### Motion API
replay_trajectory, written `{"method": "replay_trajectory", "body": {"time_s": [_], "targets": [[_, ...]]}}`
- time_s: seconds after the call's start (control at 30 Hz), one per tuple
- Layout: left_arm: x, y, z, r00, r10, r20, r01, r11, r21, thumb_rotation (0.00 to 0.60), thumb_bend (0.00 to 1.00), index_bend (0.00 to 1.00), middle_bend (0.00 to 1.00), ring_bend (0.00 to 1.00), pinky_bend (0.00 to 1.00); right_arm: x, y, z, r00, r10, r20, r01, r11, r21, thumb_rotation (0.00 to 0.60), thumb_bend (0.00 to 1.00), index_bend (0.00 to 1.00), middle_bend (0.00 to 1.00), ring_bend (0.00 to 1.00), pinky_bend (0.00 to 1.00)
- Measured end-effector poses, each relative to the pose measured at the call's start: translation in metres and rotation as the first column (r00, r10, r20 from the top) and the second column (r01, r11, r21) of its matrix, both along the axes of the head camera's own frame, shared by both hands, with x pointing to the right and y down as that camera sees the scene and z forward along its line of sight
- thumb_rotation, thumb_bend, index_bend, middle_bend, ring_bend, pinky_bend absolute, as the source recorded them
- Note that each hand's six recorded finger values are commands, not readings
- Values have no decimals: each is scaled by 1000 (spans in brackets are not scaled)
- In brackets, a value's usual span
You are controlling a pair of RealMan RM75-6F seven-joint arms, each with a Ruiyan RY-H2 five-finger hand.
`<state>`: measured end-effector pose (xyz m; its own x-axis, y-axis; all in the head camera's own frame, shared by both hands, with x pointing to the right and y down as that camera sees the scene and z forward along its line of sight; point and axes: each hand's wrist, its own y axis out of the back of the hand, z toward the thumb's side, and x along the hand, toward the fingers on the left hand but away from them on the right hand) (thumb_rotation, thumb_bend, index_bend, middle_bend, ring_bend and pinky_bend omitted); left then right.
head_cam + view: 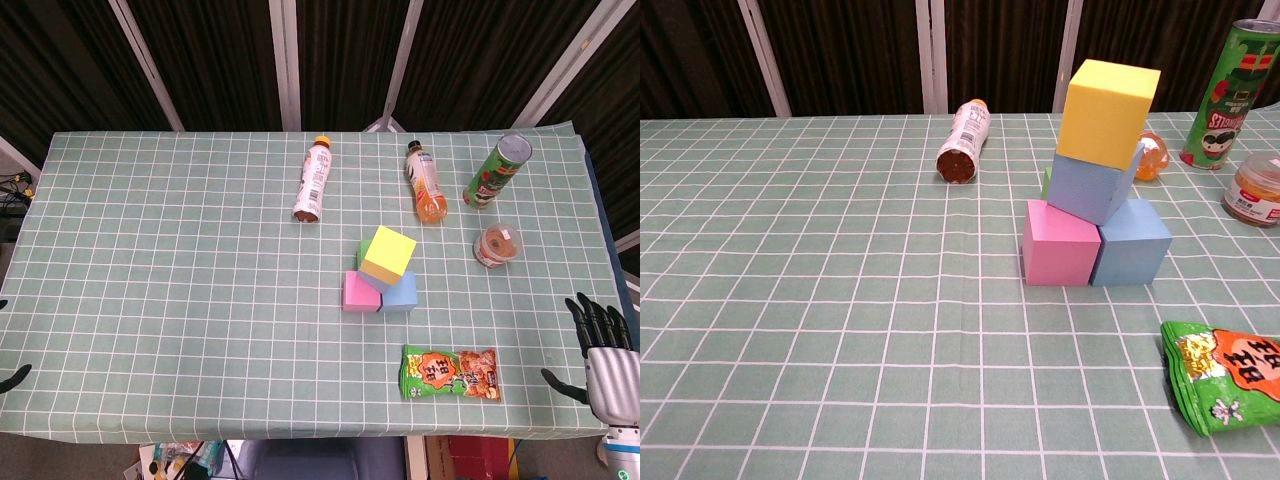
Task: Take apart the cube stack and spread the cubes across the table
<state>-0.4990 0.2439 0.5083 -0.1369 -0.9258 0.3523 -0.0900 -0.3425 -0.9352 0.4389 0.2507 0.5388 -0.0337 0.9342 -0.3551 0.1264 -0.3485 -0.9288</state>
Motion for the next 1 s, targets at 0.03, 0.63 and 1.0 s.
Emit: {"method": "replay_trajectory", "body": {"time_s": [0.03, 0.63, 1.0], "targets": [[0, 0, 1, 1000, 1, 1, -1, 1000, -4, 600, 150, 176, 7, 0, 0, 0, 0, 0, 1000, 0, 0, 0, 1000, -2, 600, 134, 11, 0, 76, 0], [4, 0, -3, 1000, 14, -14, -14, 1000, 14, 600, 149, 177, 11, 0, 0, -14, 4, 8, 997, -48, 59, 51, 998, -43, 600, 133, 11, 0, 76, 0], [6, 3, -4, 1000, 17, -20, -17, 1000, 13, 600, 150, 177, 11, 0, 0, -29, -11, 11, 973, -63, 224, 74, 996, -40, 600, 134, 21, 0, 108, 0]]}}
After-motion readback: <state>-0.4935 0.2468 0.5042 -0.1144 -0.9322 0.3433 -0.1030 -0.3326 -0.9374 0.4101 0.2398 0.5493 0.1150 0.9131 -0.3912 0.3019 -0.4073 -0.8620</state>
